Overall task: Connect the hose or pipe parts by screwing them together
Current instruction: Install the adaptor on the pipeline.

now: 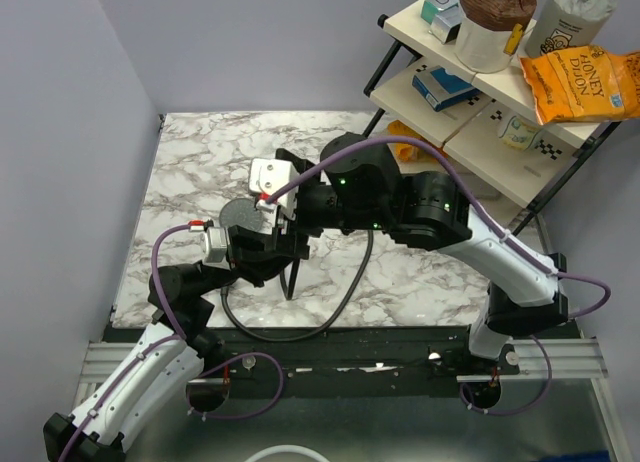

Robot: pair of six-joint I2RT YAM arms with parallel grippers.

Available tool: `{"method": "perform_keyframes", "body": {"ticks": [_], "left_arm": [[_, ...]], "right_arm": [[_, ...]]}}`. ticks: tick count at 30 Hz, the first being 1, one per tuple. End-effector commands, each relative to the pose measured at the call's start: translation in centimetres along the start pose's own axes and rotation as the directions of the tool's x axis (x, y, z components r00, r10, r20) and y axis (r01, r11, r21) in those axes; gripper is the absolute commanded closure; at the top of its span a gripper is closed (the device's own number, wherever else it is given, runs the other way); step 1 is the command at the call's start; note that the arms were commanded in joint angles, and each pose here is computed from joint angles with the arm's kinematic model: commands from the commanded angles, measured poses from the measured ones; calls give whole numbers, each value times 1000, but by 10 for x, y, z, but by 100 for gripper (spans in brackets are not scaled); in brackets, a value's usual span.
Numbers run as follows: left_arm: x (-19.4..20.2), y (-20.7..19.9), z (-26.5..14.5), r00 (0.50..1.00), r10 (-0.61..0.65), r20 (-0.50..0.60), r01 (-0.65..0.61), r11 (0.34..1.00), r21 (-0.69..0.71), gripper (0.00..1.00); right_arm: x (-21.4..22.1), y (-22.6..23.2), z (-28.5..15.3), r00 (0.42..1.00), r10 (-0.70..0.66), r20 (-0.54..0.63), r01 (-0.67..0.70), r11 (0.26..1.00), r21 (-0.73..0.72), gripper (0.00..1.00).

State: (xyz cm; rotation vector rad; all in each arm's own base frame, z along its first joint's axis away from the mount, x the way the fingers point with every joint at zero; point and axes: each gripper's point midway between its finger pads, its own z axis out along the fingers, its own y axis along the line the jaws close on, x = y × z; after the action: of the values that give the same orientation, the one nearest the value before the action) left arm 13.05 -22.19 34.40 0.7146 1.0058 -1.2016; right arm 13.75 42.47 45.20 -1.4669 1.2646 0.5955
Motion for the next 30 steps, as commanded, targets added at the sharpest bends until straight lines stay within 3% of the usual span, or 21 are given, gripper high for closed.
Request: {"method": "perform_keyframes", "body": {"ticks": [1,19,30], "left_arm": [[-27,-15,4,997,44,61,-47,997,56,100],[-37,-23,3,995,60,84,-67,995,80,100],[-38,-25,3,994,62,88,-70,994,90,100]], "right_arm": [[35,-4,10,985,-99,-144,100,995,0,2],[67,-28,26,961,-103,-257,129,988,85,3],[44,-60,28,978,-77,-192,123,964,238,4]]}}
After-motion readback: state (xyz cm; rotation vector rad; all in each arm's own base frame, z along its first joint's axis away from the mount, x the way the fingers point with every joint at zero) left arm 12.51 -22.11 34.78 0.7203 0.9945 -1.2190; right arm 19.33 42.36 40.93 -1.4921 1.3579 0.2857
